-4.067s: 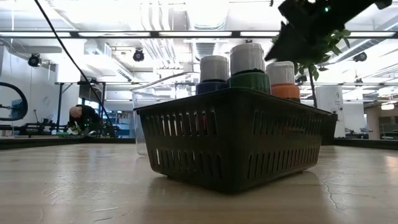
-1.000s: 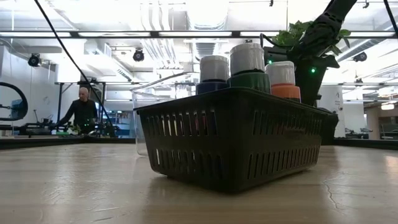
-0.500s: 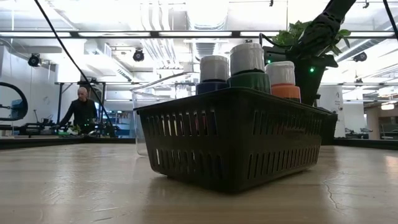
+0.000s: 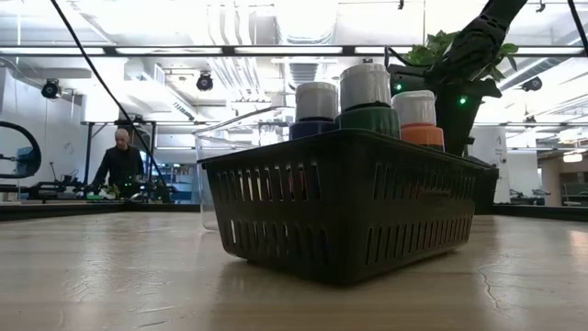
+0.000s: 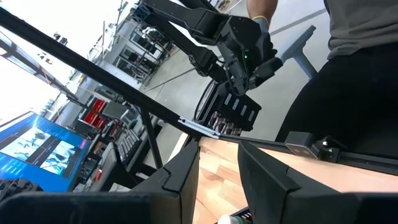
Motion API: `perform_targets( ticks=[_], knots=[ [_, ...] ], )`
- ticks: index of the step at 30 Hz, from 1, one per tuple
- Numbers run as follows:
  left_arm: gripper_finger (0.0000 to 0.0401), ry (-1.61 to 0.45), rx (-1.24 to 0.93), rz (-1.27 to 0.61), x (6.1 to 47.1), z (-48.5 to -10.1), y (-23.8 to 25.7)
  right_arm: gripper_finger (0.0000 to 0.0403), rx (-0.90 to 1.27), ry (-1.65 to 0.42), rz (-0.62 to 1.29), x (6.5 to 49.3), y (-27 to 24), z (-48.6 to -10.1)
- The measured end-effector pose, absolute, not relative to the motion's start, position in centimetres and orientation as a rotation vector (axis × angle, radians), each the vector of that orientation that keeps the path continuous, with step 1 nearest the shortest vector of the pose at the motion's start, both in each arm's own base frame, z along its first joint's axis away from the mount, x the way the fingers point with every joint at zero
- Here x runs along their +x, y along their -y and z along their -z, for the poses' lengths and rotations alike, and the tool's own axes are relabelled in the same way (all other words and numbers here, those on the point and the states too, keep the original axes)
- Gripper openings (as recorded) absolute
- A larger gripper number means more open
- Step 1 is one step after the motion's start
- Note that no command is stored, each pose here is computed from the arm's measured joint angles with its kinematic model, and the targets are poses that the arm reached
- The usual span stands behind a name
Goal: Pick & Place Paint Supplies
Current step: Put the eyeshadow brush into the transparent bin
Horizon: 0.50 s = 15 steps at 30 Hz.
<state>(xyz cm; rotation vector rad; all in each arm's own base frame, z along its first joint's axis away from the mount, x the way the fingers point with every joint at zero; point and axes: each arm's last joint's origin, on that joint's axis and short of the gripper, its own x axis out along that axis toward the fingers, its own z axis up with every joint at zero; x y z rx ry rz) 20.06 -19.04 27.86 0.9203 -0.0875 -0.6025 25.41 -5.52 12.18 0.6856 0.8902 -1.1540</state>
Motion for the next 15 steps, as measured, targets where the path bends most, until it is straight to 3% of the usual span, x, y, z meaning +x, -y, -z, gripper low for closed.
perform_targets(
  ticks=[5,15],
  knots=[
    [0.0118,0.087,0.92,0.602,20.1,-27.9,19.0,0.0008,0.673,-0.871,1.1,25.3,4.2,-13.3],
    [0.0118,0.087,0.92,0.603,20.1,-27.9,19.0,0.0008,0.585,-0.78,1.209,22.6,1.3,-16.1]
  ],
)
